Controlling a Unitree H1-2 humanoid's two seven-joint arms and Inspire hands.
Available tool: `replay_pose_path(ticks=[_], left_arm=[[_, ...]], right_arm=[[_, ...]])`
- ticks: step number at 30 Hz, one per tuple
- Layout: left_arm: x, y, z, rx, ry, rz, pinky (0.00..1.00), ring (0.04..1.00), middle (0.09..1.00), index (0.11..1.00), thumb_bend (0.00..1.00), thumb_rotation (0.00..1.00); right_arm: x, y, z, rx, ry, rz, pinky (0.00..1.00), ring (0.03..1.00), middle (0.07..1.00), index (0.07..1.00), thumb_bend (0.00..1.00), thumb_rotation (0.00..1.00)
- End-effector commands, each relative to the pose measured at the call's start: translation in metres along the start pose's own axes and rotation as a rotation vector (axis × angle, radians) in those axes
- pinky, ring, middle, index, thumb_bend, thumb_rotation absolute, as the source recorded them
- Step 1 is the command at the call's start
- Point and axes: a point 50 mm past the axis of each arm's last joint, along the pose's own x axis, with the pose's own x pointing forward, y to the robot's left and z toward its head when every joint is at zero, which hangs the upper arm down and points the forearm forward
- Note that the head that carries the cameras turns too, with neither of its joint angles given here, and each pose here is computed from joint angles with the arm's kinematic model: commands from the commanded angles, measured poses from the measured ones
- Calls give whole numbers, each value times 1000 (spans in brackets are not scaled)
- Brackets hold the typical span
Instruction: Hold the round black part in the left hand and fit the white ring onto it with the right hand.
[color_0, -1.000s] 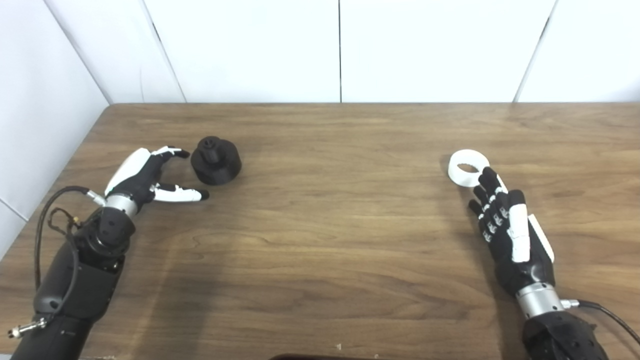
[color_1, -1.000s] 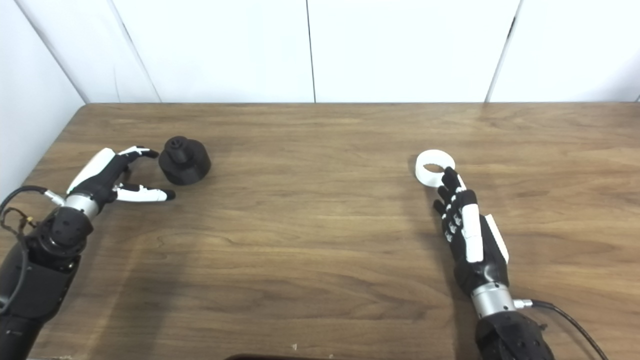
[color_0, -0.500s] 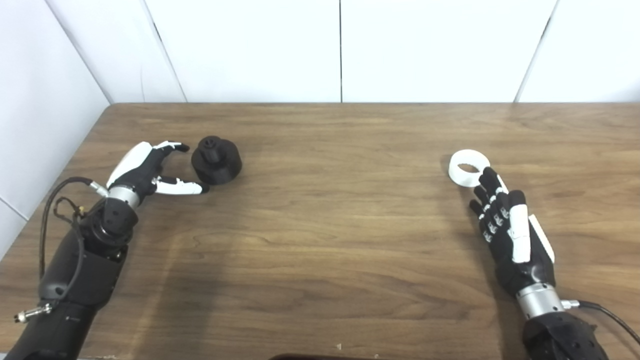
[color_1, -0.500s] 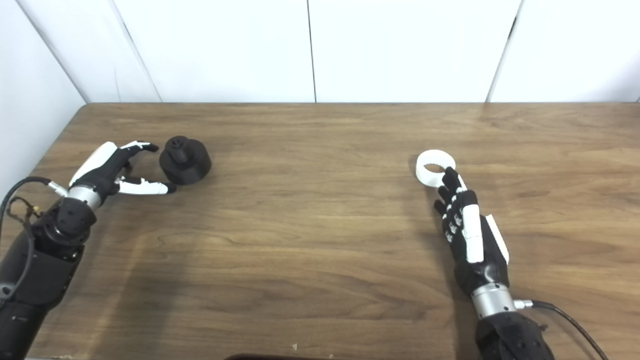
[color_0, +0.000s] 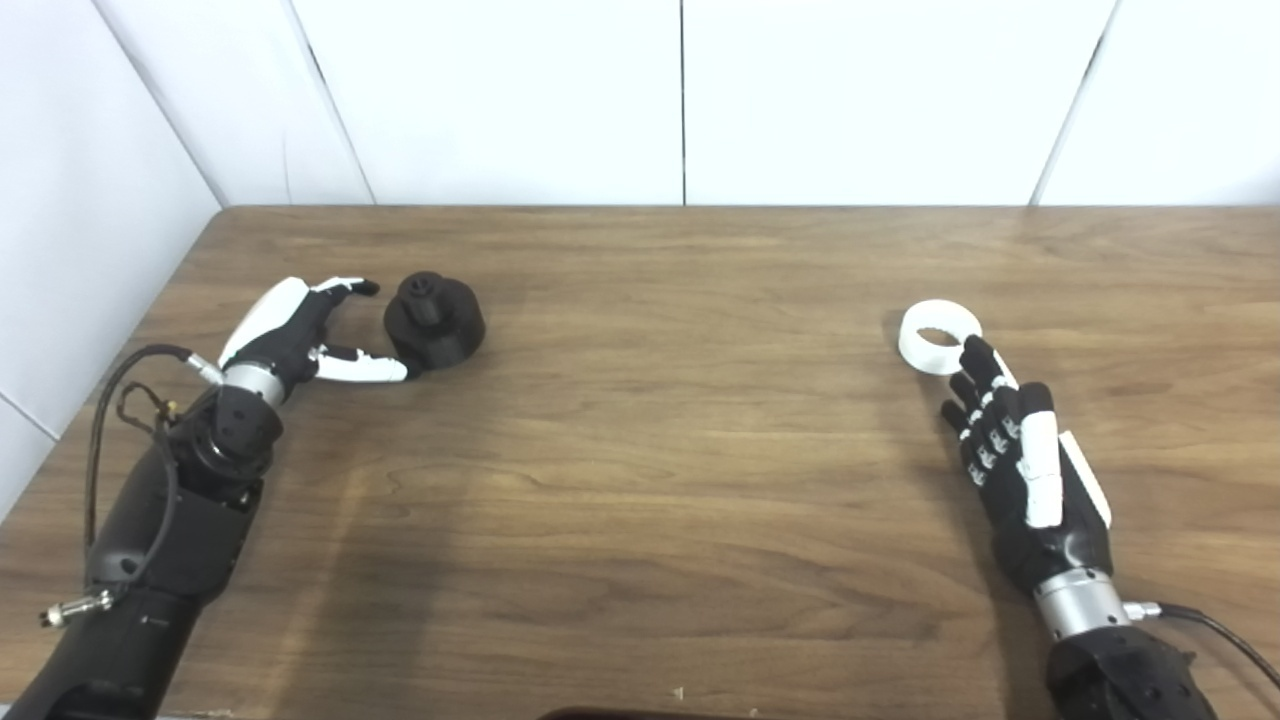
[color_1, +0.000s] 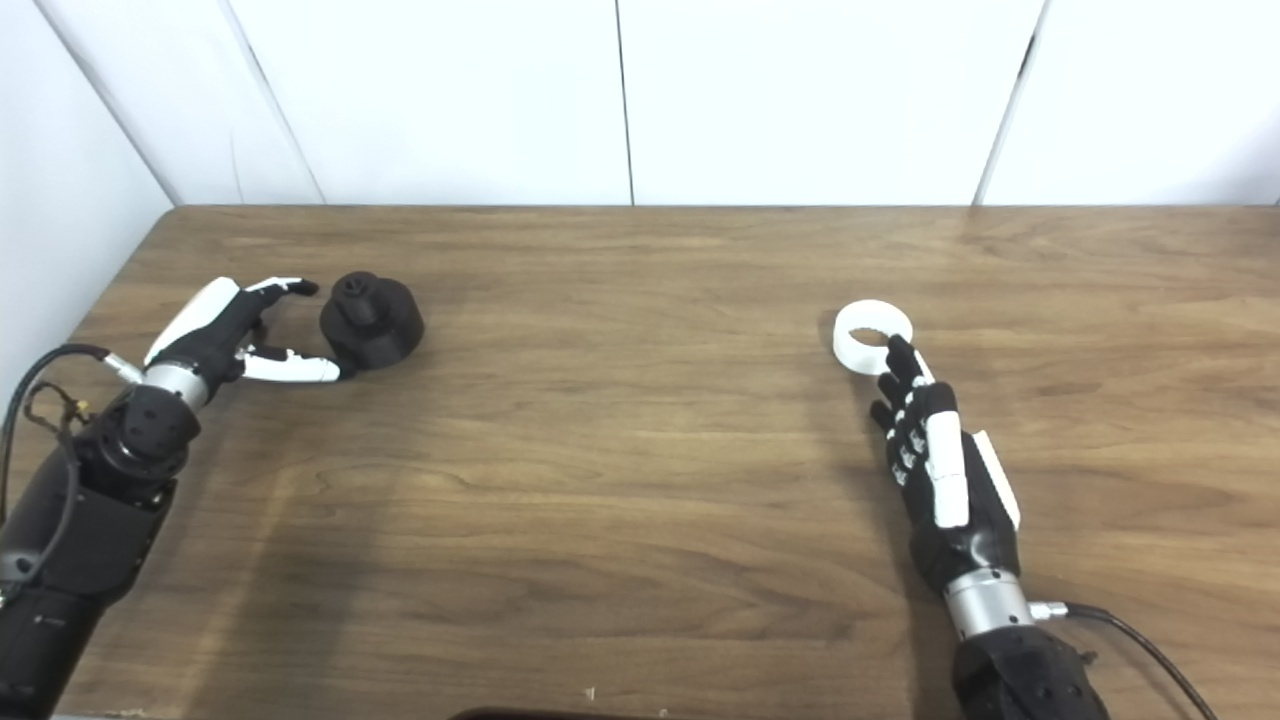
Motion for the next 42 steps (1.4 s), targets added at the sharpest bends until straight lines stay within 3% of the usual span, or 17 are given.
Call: replay_pose_path(ticks=[1, 31, 39, 42], left_arm=[[9, 31, 19, 40, -59, 74, 899, 1000, 979, 870, 936, 333], [24, 16, 46, 22, -140, 17, 926, 1000, 979, 838, 970, 312], [22, 11, 46, 28, -140, 35, 940, 1000, 960, 729, 919, 256], [22, 10, 45, 21, -142, 49, 938, 1000, 947, 673, 884, 193]], right_arm=[[-9, 1, 1, 0, -30, 5, 1000, 1000, 1000, 967, 661, 1000], [-18, 1, 0, 3, -23, -13, 1000, 1000, 1000, 971, 652, 1000], [-19, -1, 2, 16, -20, -13, 1000, 1000, 1000, 970, 659, 1000], [-19, -3, 2, 21, -17, -15, 1000, 1000, 1000, 968, 672, 1000]])
